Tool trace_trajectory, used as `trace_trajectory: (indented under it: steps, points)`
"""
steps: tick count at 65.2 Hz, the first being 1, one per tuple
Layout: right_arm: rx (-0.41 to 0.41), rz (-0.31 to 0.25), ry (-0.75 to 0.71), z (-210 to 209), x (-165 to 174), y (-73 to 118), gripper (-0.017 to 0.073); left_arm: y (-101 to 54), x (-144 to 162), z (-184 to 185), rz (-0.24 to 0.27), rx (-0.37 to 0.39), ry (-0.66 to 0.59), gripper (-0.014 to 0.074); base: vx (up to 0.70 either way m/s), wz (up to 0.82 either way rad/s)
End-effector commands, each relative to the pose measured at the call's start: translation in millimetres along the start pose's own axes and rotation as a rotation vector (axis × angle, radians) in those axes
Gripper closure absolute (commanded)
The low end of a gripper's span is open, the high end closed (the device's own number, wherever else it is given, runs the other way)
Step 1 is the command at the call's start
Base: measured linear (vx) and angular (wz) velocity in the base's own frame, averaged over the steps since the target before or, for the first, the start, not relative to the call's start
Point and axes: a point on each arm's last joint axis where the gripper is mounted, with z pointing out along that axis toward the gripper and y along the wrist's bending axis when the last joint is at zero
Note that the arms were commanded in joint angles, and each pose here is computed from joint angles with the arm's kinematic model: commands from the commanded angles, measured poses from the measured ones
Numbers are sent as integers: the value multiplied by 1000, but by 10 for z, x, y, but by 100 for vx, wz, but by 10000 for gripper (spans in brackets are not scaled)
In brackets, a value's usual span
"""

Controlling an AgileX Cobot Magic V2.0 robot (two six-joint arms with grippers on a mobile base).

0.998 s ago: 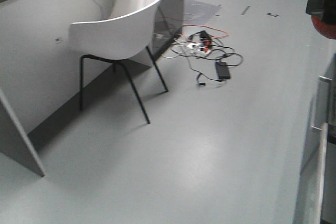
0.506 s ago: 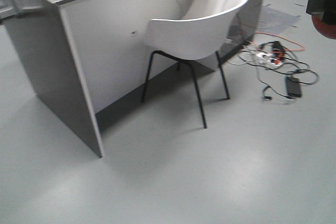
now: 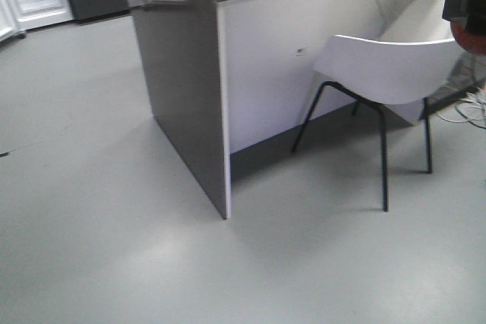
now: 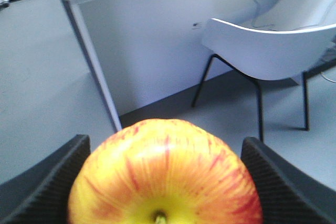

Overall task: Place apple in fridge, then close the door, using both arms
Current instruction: 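Drive the base away from the counter holding the apple in the right gripper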

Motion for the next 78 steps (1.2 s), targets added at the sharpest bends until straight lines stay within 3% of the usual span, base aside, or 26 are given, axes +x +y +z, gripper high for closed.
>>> trace_trajectory:
  steps: [1,78]
  points:
    - [7,-9,-144,-182,-195,10,331,1,-26,-7,-8,1,-77,601,3,42]
    - [7,-9,-143,-182,-195,10,331,1,-26,-7,-8,1,-77,601,8,43]
